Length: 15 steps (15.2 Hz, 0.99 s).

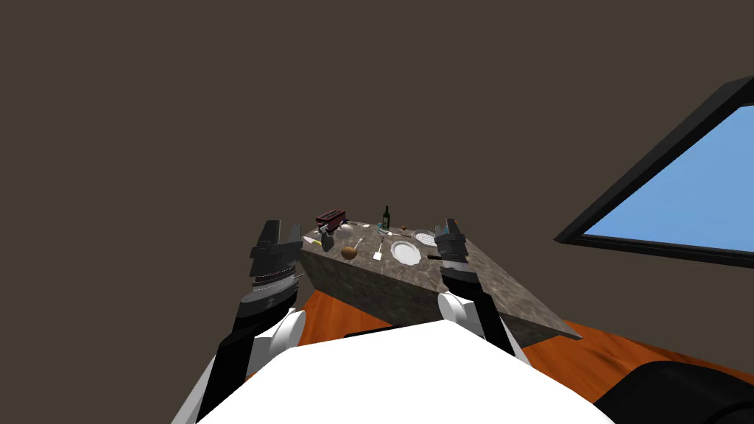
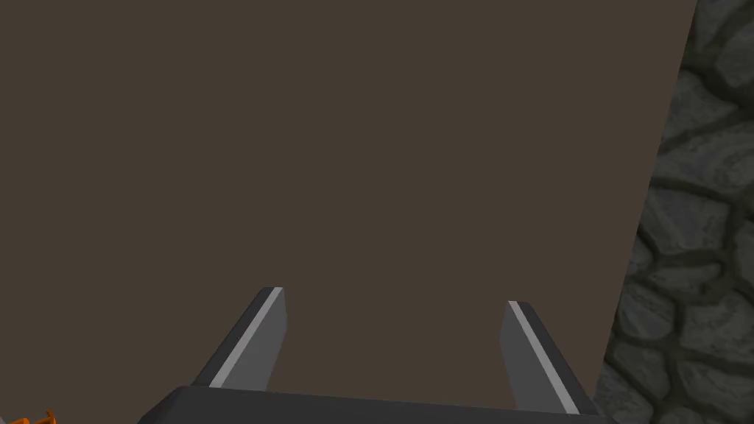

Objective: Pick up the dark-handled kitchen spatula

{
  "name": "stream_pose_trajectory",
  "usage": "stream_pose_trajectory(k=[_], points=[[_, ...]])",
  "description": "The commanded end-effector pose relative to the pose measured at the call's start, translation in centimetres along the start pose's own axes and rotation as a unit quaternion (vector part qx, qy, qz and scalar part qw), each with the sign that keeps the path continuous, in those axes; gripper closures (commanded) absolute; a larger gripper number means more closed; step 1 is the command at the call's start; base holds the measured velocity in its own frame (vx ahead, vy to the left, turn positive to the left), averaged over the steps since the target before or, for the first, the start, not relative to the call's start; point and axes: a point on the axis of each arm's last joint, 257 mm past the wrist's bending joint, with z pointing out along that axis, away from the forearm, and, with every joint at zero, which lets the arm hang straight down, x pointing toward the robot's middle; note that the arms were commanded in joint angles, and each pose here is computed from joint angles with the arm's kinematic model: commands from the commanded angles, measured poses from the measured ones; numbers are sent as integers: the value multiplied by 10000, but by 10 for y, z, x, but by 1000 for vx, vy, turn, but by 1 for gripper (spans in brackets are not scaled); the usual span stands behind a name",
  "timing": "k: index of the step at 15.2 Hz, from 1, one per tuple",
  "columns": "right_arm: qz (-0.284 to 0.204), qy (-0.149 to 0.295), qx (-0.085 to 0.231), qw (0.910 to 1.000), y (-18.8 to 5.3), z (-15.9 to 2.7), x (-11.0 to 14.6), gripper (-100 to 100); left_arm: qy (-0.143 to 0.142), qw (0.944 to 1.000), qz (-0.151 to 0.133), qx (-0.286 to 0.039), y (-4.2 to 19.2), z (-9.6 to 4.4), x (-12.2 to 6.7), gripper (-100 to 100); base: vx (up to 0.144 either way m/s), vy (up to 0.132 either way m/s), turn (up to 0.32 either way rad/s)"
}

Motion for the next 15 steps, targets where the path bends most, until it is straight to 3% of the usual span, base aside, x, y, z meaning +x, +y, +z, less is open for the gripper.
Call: stream_pose_trajectory(k=[1, 6, 15], points=[[-80, 197, 53, 9998, -5, 2, 6, -100, 0, 10000, 0, 0, 0, 0, 0, 0, -37, 22, 11], [-287, 644, 309, 9970, -26, 5, 22, -100, 0, 10000, -1, 0, 0, 0, 0, 0, -79, 49, 28], [-781, 1403, 1146, 9803, -94, 7, 46, -100, 0, 10000, -1, 0, 0, 0, 0, 0, -23, 44, 52]])
